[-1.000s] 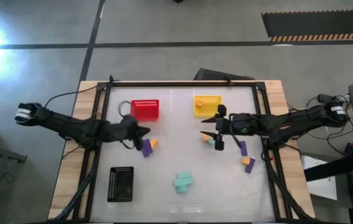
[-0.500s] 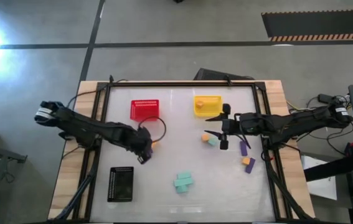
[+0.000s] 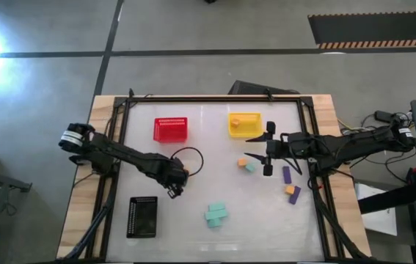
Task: Sort & place blocks by color
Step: Put the purple block into the black bin, then put the yellow block into the yellow bin
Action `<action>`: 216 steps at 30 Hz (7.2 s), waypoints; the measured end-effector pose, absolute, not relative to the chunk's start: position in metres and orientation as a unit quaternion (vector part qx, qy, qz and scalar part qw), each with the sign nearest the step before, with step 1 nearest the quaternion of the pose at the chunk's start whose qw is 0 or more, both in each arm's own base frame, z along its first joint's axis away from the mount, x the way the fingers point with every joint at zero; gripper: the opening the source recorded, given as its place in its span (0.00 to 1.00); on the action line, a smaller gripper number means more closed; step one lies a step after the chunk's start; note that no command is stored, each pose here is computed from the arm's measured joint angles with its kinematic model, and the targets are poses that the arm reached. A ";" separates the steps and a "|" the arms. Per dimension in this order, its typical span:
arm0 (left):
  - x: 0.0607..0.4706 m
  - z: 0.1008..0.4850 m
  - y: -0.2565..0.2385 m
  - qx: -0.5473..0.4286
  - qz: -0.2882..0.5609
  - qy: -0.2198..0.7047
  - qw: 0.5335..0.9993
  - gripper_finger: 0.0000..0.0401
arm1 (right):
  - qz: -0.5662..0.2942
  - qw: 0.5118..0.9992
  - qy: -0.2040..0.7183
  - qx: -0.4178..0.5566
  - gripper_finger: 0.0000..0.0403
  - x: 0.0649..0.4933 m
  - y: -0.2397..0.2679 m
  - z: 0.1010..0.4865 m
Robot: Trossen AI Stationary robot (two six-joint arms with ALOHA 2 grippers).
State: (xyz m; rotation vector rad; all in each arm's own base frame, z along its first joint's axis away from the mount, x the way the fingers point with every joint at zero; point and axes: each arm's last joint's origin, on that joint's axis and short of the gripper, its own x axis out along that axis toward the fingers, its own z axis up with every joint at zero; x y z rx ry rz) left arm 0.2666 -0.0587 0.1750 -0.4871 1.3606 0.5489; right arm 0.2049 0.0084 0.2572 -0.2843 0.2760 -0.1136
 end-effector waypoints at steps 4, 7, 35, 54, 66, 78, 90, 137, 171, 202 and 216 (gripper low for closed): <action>0.267 0.171 -0.057 -0.229 0.267 0.607 0.713 0.00 | -0.056 0.979 0.139 -0.141 0.50 0.205 0.008 0.257; 0.266 0.169 -0.056 -0.226 0.273 0.605 0.713 0.00 | -0.056 0.979 0.138 -0.141 0.50 0.205 0.008 0.257; 0.237 0.193 -0.049 -0.224 0.302 0.627 0.682 0.00 | -0.056 0.979 0.140 -0.140 0.50 0.205 0.008 0.256; 0.233 0.174 -0.046 -0.248 0.286 0.592 0.711 0.58 | -0.055 0.977 0.153 -0.137 0.50 0.204 0.008 0.253; 0.229 0.154 -0.042 -0.221 0.318 0.585 0.713 0.52 | -0.055 0.977 0.153 -0.137 0.50 0.204 0.008 0.253; 0.226 0.148 -0.042 -0.218 0.320 0.589 0.709 0.22 | -0.055 0.977 0.153 -0.137 0.50 0.204 0.008 0.253; 0.230 0.169 -0.042 -0.212 0.325 0.588 0.710 0.22 | -0.056 0.978 0.153 -0.133 0.50 0.204 0.008 0.253; 0.194 0.236 -0.209 -0.476 0.449 0.574 0.493 0.37 | -0.058 0.976 0.179 -0.107 0.50 0.201 0.008 0.240; 0.264 0.243 -0.112 -0.305 0.349 0.557 0.689 0.41 | -0.059 0.978 0.175 -0.101 0.50 0.202 0.008 0.241; 0.288 0.179 -0.028 -0.252 0.317 0.517 0.754 0.41 | -0.060 0.978 0.175 -0.102 0.50 0.202 0.008 0.241; 0.281 0.164 -0.027 -0.259 0.326 0.509 0.753 0.41 | -0.061 0.978 0.174 -0.098 0.50 0.202 0.008 0.241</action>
